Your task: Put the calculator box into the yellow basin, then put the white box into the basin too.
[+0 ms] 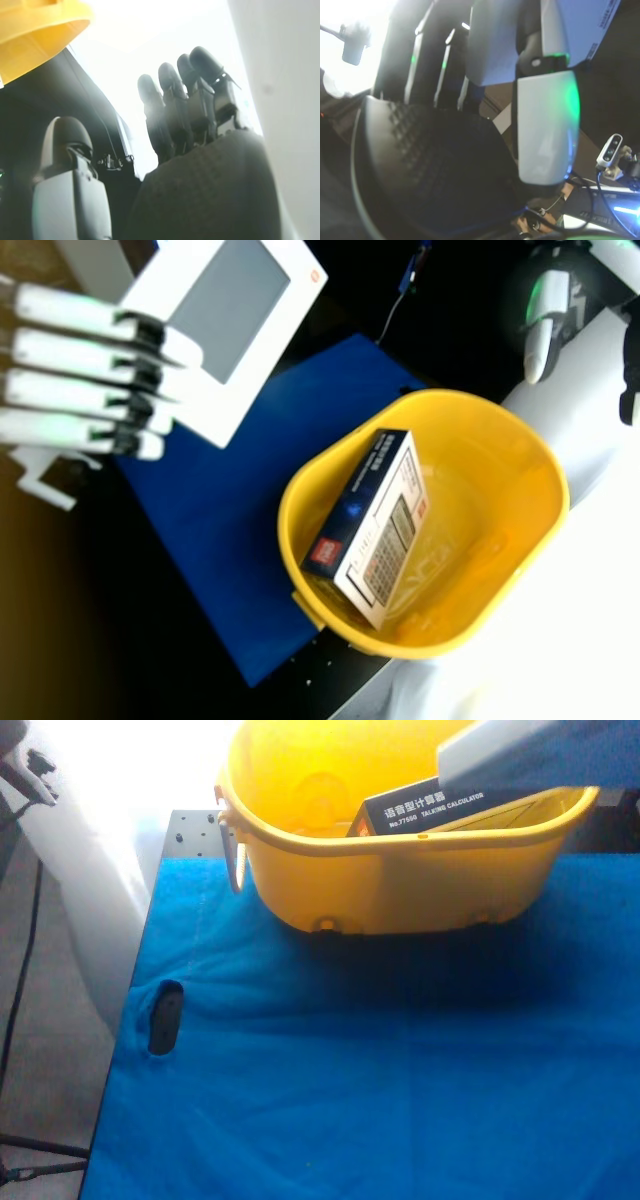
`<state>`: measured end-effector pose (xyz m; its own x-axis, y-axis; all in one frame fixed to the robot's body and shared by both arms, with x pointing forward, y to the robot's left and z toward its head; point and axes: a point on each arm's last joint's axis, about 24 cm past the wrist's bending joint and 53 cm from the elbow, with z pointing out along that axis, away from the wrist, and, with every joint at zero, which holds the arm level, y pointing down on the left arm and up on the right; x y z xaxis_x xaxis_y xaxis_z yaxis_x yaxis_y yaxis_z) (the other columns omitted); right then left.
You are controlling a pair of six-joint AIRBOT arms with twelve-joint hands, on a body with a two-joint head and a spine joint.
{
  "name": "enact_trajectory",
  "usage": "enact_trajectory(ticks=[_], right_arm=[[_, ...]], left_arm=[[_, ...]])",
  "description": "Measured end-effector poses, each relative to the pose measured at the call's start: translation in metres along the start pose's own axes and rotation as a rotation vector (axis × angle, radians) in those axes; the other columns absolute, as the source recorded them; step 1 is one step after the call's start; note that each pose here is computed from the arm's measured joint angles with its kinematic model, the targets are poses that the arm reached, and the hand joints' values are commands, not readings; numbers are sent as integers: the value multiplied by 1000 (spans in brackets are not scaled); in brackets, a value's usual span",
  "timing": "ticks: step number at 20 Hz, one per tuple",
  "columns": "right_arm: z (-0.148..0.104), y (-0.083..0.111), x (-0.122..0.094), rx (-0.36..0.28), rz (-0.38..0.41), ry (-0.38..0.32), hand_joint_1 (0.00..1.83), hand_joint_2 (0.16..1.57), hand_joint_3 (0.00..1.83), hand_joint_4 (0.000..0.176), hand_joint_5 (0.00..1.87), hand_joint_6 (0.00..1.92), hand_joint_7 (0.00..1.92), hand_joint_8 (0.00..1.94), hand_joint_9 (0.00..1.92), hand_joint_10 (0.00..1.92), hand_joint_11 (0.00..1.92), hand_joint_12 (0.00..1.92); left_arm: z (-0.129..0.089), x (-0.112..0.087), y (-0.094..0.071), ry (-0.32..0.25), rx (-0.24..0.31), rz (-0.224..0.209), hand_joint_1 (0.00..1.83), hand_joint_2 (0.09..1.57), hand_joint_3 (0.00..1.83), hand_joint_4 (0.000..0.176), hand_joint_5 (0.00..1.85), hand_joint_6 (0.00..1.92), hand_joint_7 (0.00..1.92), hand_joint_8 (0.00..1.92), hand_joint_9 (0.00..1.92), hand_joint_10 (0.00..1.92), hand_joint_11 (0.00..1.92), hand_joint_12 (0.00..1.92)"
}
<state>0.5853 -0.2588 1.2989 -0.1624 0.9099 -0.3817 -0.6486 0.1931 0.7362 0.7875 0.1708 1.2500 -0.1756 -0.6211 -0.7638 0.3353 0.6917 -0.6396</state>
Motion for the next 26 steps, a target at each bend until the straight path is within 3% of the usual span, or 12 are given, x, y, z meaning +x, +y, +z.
enact_trajectory(ticks=[2,6,10,14,17,19,23,24,25,26], right_arm=[[12,6,-9,-50,-6,-28,1390,1074,0,0,995,857,1126,765,967,1173,793,1407],[31,5,-19,-72,-17,-58,1390,1074,0,0,995,857,1126,765,967,1173,793,1407],[69,5,0,-126,9,-22,1389,1073,0,0,1003,851,1123,768,970,1166,794,1407],[90,-25,19,-39,28,13,1390,1077,1,0,982,856,1124,779,962,1185,792,1406],[95,-29,17,-22,19,11,1390,1077,1,0,982,856,1124,779,962,1185,792,1406],[103,-27,11,-27,-21,-4,1389,1073,0,0,1003,851,1123,768,970,1166,794,1407],[118,-36,20,-6,-25,1,1390,1073,0,0,1000,837,1126,771,966,1176,793,1407],[118,-44,26,23,-21,19,1232,1150,3,0,999,932,840,1289,761,1297,602,1724],[118,-44,26,23,-21,19,1232,1150,3,0,999,932,840,1289,761,1297,602,1724],[119,-44,26,29,-20,21,1228,1168,5,0,980,1097,765,1225,596,1191,367,1715]], left_arm=[[4,6,0,10,-4,-6,740,1034,0,0,629,1,480,0,217,473,0,1479],[6,6,1,9,-5,-5,758,1052,2,0,639,5,470,2,225,482,0,1520],[4,14,7,24,-17,-3,780,1054,2,0,627,5,454,3,200,482,0,1499],[3,13,12,24,-28,-3,818,1076,4,0,649,13,483,10,205,514,0,1518],[4,9,13,11,-28,-9,756,1084,5,0,641,8,498,10,212,526,0,1451],[5,2,7,-10,-15,-14,769,1097,3,0,655,13,503,7,190,609,0,1525],[4,-4,7,-28,-10,-12,749,1064,0,0,647,9,492,2,127,727,0,1463],[3,-6,4,-31,-5,-18,805,1049,0,0,666,16,475,7,71,730,0,1424],[3,-6,4,-31,-5,-18,805,1049,0,0,666,16,475,7,71,730,0,1424],[4,-7,-1,-35,6,-18,804,1044,0,0,658,13,473,6,72,730,0,1385]])
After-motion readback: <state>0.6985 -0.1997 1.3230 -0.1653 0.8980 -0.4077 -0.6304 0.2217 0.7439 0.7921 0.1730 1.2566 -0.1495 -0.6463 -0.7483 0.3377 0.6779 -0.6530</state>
